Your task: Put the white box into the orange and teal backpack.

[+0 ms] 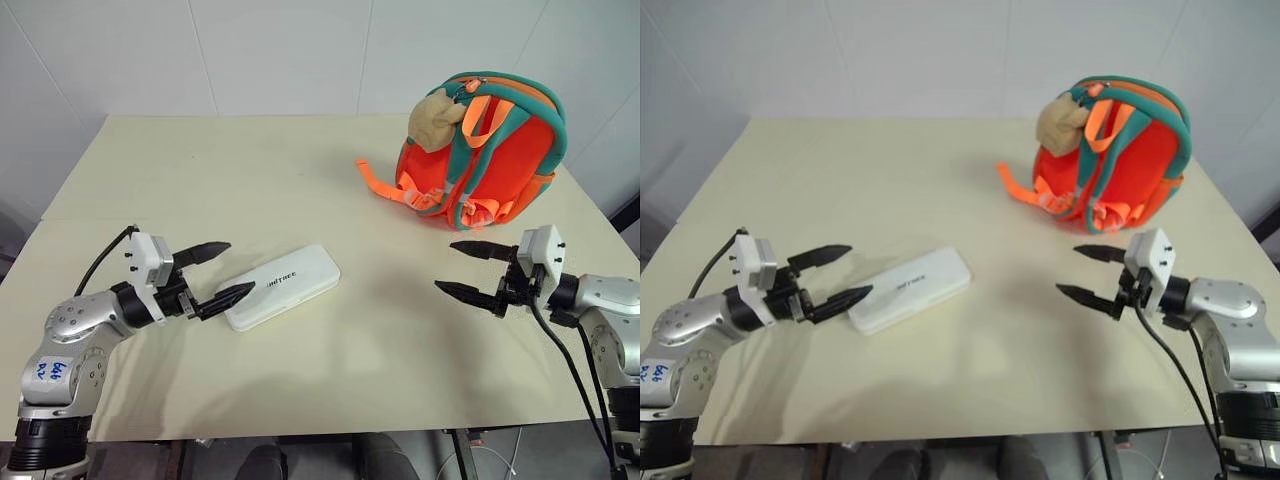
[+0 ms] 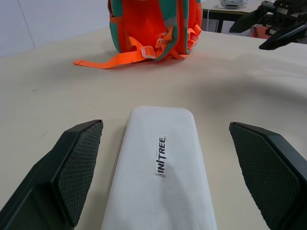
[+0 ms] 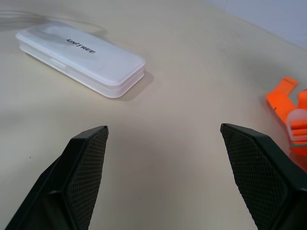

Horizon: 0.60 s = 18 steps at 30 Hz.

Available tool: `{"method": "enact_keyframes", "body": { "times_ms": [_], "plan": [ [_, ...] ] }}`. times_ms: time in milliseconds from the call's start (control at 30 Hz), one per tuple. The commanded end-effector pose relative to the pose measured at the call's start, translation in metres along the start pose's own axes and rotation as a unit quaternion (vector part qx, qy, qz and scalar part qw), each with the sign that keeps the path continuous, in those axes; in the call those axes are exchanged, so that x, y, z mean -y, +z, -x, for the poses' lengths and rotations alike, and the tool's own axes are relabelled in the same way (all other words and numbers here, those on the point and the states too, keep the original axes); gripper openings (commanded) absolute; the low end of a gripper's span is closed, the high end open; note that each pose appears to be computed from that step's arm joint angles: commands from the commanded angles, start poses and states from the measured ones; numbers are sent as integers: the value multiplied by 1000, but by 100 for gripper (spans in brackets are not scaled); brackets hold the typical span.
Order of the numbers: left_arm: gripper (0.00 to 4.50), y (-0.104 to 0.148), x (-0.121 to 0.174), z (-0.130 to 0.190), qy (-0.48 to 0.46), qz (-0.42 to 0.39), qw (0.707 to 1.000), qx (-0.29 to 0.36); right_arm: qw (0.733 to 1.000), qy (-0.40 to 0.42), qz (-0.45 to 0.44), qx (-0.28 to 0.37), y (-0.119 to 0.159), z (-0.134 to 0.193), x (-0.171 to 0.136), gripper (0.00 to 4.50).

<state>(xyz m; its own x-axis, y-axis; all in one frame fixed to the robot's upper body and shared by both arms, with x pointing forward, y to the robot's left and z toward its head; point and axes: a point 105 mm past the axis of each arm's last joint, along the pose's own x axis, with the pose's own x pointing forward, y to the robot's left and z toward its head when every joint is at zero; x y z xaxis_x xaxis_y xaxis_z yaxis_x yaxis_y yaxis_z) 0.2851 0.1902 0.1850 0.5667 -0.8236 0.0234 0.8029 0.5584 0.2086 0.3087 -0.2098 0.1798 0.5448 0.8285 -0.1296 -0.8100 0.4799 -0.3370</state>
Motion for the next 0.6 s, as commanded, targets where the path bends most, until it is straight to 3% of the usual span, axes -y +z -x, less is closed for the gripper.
{"method": "enact_keyframes", "body": {
  "times_ms": [33,300,400,600],
  "plan": [
    [450,17,2,1,-10,-27,999,16,1000,-4,23,13,15,-2,7,446],
    [450,8,-9,14,20,-44,999,-6,999,36,30,21,14,-32,6,446],
    [390,3,-16,27,39,-44,998,-25,998,53,40,20,14,-51,6,388],
    [208,-11,-23,48,79,-43,994,-61,996,73,45,11,7,-89,9,187]
  ]
}}
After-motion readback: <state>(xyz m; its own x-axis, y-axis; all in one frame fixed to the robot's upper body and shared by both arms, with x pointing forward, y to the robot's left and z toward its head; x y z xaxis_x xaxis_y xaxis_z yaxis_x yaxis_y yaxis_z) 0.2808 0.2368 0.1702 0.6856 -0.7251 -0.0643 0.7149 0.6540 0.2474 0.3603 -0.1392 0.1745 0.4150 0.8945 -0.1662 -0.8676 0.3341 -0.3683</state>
